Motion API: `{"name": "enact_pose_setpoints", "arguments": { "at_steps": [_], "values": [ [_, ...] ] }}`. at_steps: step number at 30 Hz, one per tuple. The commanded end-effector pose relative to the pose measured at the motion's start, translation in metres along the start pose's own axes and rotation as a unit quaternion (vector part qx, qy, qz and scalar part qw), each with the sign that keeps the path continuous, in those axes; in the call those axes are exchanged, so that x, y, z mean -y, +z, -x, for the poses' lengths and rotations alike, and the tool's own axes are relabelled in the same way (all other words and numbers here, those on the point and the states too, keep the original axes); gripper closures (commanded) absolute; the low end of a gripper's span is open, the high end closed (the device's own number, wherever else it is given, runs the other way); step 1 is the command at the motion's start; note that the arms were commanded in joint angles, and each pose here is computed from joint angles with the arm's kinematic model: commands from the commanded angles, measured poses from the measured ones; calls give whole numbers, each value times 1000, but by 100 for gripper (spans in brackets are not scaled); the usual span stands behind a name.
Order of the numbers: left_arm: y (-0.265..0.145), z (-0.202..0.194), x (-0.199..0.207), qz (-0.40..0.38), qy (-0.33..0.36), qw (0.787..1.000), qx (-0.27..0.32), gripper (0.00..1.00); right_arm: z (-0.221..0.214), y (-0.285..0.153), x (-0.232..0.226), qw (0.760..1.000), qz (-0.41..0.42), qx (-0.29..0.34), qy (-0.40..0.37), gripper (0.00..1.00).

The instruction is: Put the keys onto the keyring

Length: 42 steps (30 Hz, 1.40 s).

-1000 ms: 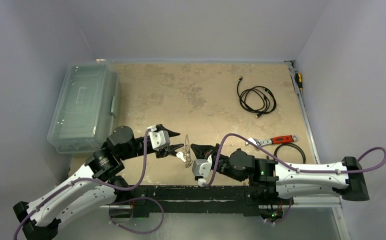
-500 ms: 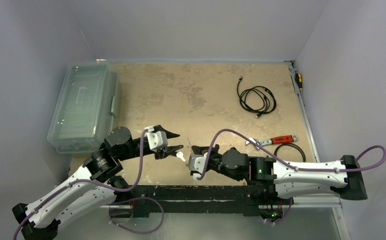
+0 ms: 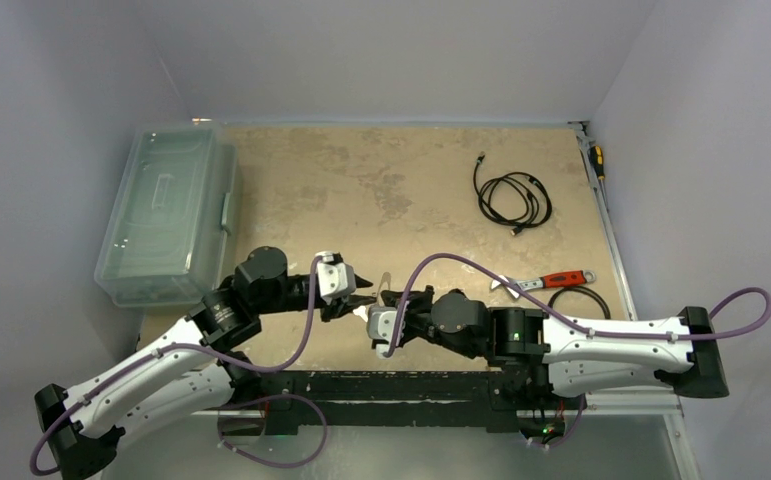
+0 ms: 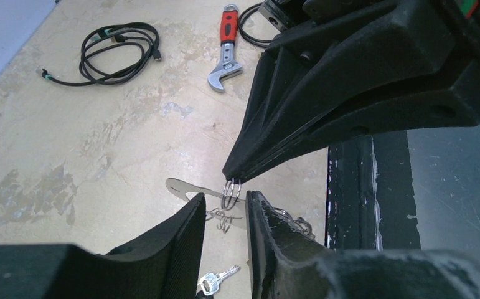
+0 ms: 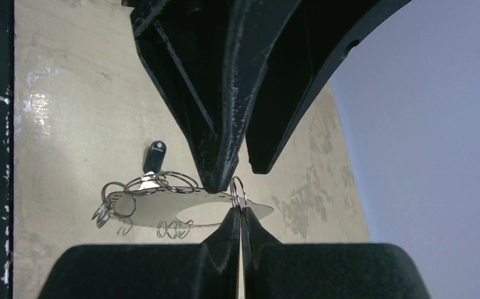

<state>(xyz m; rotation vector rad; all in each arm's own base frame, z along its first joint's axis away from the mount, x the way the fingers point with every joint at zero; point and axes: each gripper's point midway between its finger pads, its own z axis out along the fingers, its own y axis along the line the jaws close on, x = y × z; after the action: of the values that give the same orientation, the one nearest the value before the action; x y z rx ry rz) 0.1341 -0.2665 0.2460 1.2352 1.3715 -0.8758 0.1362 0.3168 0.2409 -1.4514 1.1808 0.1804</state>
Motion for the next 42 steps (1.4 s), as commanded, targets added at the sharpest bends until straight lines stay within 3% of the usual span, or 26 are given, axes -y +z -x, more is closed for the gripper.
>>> {"name": "enact_pose_setpoints", "arguments": {
  "at_steps": [1, 16, 22, 38, 42],
  "values": [
    [5, 7, 3, -12, 6, 1000, 15, 74, 27, -3, 14, 999, -6, 33, 6, 100],
    [9, -2, 4, -16, -1, 1000, 4, 86, 35, -6, 15, 999, 3, 46, 4, 100],
    [10, -4, 4, -17, -2, 1000, 2, 100, 40, -7, 15, 998, 7, 55, 5, 100],
    [-5, 8, -2, 19, 11, 999, 29, 100, 54, -9, 15, 995, 4, 96, 17, 100],
    [-11, 13, -6, 38, 14, 998, 44, 100, 52, -13, 21, 994, -14, 98, 34, 76]
  ]
}}
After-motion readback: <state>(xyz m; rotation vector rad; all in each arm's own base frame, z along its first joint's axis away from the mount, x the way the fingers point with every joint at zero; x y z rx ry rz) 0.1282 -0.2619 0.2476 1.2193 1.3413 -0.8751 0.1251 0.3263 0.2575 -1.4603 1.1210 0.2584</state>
